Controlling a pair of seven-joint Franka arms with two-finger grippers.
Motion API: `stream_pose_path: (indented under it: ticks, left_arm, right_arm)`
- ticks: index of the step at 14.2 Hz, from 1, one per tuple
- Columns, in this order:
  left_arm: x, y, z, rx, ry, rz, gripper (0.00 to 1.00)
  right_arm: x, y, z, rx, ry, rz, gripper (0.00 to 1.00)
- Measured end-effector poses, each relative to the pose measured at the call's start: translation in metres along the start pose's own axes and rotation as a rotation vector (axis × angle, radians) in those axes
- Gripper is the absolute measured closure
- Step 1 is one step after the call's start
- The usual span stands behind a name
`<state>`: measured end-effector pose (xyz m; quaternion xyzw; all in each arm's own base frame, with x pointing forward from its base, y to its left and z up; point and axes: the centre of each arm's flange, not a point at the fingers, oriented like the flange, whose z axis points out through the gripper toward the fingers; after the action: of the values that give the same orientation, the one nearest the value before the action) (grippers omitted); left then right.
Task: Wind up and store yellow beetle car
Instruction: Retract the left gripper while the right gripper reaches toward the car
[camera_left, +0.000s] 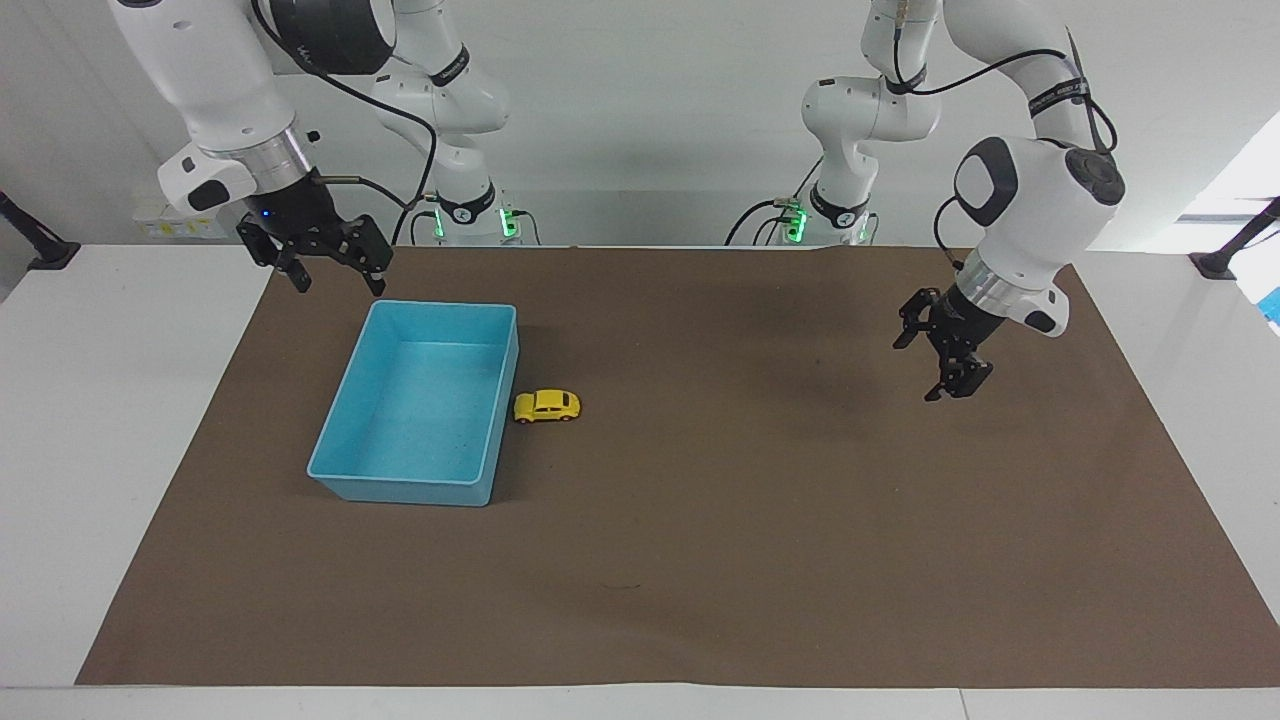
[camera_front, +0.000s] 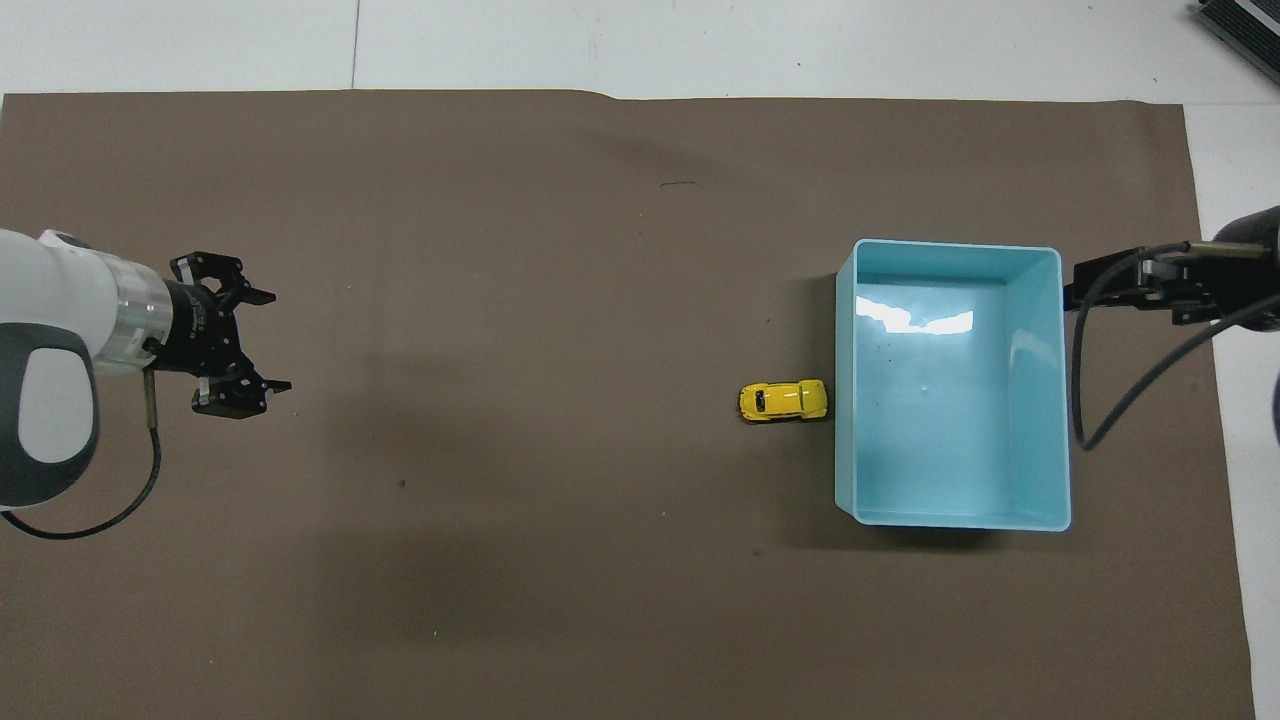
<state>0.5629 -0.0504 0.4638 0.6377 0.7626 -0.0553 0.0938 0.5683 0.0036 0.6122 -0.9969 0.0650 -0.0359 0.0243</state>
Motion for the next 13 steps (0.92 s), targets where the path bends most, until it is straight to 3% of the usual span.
stream_pose_path:
  ticks: [5, 13]
  left_arm:
    - [0.003, 0.017, -0.045, -0.062, -0.007, 0.056, 0.00]
    - [-0.001, 0.024, -0.090, -0.068, 0.043, 0.535, 0.00]
  right_arm:
    - [-0.001, -0.019, 0.031, 0.002, -0.002, 0.092, 0.00]
    - [-0.005, -0.060, 0.091, -0.006, -0.033, 0.346, 0.00]
